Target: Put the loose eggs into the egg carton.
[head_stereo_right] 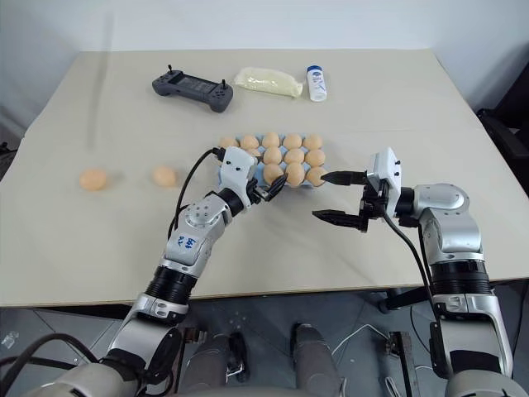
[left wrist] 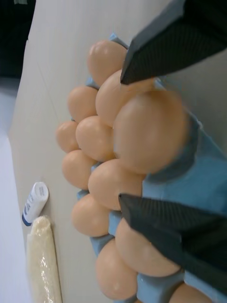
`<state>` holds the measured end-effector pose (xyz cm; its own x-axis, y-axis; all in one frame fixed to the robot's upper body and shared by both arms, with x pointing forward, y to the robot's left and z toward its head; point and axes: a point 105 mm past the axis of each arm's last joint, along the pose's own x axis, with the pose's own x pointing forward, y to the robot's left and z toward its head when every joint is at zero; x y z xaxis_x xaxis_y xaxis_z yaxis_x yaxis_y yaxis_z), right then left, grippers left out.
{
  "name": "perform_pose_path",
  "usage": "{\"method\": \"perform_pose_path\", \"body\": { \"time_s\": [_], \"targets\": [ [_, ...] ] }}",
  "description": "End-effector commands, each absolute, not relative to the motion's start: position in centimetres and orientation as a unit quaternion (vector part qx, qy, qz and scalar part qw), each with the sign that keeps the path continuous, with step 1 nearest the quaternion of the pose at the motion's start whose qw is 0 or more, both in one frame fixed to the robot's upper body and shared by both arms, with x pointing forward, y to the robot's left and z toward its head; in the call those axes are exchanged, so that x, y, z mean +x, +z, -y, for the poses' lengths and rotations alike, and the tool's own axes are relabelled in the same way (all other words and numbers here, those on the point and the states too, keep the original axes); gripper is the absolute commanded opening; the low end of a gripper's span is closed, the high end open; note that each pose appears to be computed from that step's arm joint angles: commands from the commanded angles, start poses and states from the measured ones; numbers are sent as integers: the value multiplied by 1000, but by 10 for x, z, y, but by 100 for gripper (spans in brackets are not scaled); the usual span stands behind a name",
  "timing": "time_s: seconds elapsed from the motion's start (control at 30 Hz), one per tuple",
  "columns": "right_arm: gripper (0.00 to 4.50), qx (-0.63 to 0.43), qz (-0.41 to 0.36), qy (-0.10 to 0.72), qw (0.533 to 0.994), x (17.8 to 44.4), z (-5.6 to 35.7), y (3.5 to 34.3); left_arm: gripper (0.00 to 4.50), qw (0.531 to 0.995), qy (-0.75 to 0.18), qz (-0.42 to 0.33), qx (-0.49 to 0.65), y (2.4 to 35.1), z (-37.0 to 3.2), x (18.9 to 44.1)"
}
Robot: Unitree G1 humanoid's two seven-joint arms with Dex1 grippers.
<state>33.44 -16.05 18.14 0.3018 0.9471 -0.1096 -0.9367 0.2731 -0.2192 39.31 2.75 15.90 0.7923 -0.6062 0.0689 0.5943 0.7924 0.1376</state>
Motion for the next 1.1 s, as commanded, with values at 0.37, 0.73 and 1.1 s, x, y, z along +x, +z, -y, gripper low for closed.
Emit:
{"method": "perform_pose_path", "body": {
  "time_s": [0.37, 0.73, 1.1],
  "targets": [
    [450, -133, 45, 594, 792, 333, 161, 199, 445, 939, -324, 104, 49, 177, -51, 356],
    [450, -127, 41, 608, 782, 338, 155, 195, 445, 969, -227, 79, 59, 163, -166, 288],
    [450, -128, 43, 617, 775, 345, 149, 196, 445, 994, -82, 25, 73, 154, -256, 256]
  ]
}}
